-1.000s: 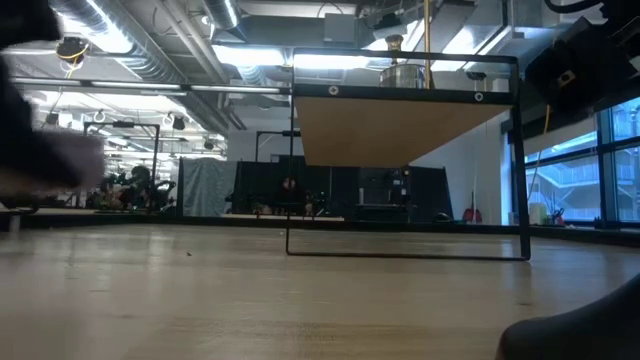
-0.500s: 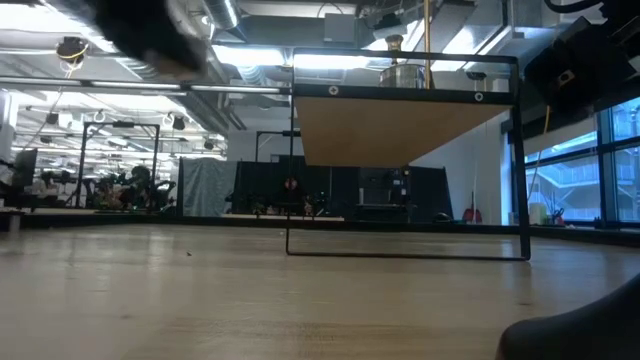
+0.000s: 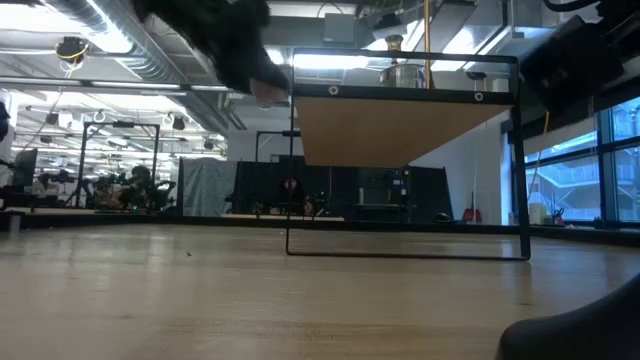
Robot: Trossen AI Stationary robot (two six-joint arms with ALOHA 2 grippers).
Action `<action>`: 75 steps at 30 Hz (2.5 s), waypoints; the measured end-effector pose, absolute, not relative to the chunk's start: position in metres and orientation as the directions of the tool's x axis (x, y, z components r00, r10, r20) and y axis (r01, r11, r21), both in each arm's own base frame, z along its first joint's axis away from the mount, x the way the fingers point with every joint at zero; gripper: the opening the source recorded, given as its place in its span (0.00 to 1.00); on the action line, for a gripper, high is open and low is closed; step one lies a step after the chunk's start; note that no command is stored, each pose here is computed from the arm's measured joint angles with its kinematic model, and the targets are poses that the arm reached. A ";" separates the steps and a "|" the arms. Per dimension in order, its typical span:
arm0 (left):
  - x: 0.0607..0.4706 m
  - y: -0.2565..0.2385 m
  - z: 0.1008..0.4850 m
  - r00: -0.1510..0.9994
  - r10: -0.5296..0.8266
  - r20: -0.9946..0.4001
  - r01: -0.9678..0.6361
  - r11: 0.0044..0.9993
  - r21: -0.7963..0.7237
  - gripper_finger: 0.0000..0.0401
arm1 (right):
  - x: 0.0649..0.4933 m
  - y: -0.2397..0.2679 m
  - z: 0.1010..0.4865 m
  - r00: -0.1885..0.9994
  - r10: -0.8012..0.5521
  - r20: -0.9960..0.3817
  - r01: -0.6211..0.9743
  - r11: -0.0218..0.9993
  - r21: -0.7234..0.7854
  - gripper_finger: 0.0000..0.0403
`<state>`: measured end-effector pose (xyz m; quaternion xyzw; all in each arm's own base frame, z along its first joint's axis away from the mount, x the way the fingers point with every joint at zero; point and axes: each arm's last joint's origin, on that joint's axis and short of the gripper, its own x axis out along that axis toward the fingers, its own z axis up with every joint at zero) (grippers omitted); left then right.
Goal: Pick & Place candle stick holders
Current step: Put the violet patterned scented candle on the shelf
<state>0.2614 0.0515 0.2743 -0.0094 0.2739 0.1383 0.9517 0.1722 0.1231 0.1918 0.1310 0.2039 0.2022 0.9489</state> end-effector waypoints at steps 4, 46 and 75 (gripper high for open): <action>0.282 0.080 0.262 0.804 0.203 -0.558 -0.219 0.975 0.040 0.73 | 0.174 0.121 0.193 0.846 0.425 -0.323 -0.323 0.889 0.325 0.60; 0.365 0.175 0.261 0.741 0.084 -0.666 -0.061 0.996 0.058 0.74 | 0.180 0.110 0.190 0.836 0.417 -0.356 -0.317 0.897 0.307 0.60; 0.374 0.167 0.252 0.716 0.121 -0.687 -0.078 0.993 0.094 0.78 | 0.180 0.110 0.189 0.832 0.414 -0.369 -0.310 0.899 0.310 0.60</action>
